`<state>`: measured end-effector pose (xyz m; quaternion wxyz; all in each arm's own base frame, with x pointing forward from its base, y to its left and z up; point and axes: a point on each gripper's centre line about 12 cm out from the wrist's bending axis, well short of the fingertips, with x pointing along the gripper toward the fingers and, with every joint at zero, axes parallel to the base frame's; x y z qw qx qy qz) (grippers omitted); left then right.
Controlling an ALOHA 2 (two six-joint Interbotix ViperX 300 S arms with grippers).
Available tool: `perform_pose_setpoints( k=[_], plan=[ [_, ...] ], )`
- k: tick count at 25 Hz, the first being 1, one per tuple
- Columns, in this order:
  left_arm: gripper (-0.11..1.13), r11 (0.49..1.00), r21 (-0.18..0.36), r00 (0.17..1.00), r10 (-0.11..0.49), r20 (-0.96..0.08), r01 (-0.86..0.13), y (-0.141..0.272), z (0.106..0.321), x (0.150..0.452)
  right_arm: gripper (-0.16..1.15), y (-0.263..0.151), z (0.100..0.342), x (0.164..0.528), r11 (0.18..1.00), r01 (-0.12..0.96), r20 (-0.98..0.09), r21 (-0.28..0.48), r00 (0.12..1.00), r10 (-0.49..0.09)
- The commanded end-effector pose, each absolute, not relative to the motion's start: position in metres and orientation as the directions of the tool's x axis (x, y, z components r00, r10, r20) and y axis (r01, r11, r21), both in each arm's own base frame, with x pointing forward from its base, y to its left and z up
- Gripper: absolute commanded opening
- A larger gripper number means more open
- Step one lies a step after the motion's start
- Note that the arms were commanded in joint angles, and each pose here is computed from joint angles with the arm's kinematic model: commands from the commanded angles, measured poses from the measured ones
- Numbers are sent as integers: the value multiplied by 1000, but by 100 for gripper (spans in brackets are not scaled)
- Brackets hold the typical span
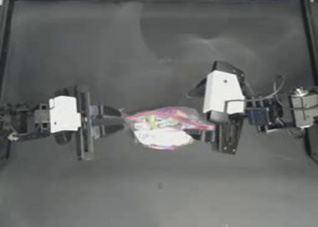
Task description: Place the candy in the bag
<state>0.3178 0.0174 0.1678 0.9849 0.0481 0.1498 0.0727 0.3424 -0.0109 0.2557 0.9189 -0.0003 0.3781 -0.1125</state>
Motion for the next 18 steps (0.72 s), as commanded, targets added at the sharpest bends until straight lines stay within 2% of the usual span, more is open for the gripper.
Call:
perform_pose_setpoints(
  k=[1,3,9,18],
  plan=[
    [101,984,112,952,162,-258,-137,18,176,324,101,-10,268,341,976,205,-664,-74,720,-202],
    [97,984,113,952,163,-259,-138,19,176,324,101,-10,267,341,976,202,-666,-75,719,-200],
    [103,982,113,952,178,-250,-154,24,179,324,101,-10,265,340,977,200,-668,-77,717,-199],
    [103,984,103,952,170,-255,-148,27,201,317,101,-10,271,335,979,185,-648,-87,736,-197]
  ],
)
